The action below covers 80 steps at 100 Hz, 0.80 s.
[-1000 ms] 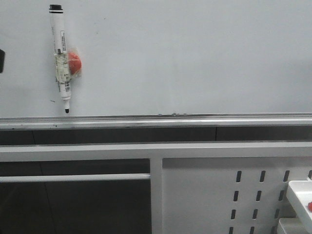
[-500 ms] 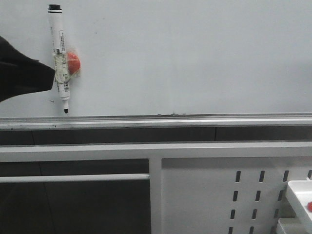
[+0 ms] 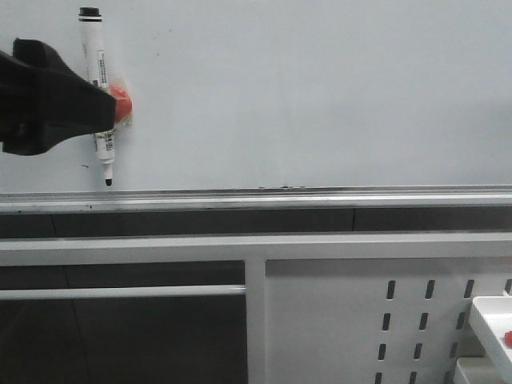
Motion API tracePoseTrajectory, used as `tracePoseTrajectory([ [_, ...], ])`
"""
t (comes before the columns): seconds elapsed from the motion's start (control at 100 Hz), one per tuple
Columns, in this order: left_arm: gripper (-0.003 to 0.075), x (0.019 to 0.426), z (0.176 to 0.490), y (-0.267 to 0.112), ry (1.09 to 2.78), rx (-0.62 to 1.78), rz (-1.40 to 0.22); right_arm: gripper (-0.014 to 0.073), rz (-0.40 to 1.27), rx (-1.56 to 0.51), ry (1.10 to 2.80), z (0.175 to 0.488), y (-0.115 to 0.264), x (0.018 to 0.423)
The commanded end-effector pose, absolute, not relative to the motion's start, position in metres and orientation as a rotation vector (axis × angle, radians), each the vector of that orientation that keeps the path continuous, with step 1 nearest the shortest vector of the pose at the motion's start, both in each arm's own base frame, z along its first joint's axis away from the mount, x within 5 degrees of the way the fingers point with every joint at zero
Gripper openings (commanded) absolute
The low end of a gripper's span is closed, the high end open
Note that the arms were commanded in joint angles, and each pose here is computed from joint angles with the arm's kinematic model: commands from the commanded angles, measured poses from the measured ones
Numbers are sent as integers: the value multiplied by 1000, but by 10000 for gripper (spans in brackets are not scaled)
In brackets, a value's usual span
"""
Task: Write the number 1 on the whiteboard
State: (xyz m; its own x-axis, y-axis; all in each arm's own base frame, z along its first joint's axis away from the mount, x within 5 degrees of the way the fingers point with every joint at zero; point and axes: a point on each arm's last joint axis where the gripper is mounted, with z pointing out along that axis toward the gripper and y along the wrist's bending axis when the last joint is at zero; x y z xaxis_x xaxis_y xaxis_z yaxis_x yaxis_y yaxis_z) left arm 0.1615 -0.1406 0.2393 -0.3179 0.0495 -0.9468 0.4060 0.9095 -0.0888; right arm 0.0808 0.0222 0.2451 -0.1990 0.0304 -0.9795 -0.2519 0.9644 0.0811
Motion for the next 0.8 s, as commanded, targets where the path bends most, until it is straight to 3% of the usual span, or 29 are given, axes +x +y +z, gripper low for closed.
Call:
tracePoseTrajectory([
  [0.0, 463, 169, 258, -147, 1781, 298, -372, 318, 264, -178, 1663, 261, 24, 83],
  [0.64, 459, 190, 241, -163, 1835, 120, -382, 318, 265, -178, 1660, 261, 24, 83],
  [0.79, 386, 190, 242, -163, 1831, 118, -379, 318, 265, -178, 1659, 261, 24, 83],
])
